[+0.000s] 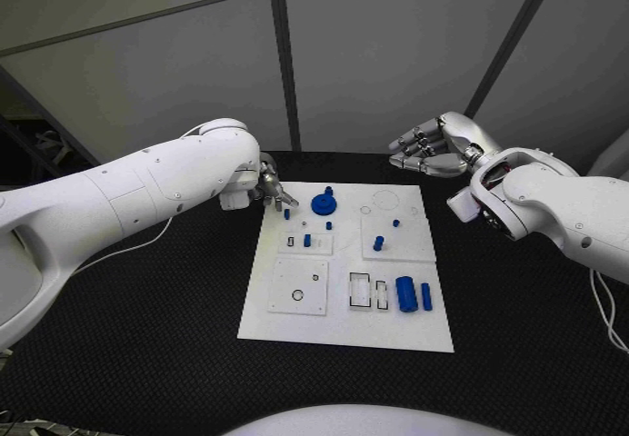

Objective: Assemble the parts on the task board

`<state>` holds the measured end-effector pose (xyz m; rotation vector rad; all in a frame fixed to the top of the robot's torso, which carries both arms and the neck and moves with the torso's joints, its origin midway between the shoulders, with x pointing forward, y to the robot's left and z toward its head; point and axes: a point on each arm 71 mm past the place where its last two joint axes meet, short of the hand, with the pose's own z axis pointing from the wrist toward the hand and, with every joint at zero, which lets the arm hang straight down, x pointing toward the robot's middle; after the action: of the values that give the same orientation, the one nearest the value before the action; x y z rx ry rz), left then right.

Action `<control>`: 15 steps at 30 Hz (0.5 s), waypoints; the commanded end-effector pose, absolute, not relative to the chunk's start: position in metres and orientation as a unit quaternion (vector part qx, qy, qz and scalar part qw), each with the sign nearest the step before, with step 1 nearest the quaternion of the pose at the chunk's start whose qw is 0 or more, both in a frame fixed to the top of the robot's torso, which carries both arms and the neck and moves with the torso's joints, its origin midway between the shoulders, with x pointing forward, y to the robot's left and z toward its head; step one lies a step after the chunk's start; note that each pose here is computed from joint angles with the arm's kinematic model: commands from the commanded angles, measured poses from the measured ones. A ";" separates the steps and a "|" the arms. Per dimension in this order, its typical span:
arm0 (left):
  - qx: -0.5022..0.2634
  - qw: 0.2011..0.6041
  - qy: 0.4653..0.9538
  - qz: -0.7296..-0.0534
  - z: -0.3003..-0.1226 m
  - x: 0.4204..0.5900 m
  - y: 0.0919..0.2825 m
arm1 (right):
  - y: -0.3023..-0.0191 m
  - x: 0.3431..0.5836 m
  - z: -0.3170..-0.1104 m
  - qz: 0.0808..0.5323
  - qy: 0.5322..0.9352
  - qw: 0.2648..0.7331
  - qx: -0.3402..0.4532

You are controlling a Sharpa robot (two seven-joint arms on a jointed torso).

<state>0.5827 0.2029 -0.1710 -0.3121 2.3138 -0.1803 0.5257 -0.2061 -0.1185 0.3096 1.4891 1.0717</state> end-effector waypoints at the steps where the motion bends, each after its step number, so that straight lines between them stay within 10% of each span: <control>1: -0.110 0.382 0.915 -0.069 -0.172 0.582 0.202 | -0.205 0.526 -0.117 0.465 0.640 0.597 0.132; 15: -0.102 0.374 0.919 -0.069 -0.175 0.580 0.199 | -0.205 0.525 -0.117 0.465 0.641 0.597 0.132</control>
<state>0.5805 0.1999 -0.1757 -0.2852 2.3437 -0.1775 0.5256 -0.2062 -0.1185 0.3098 1.4896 1.0717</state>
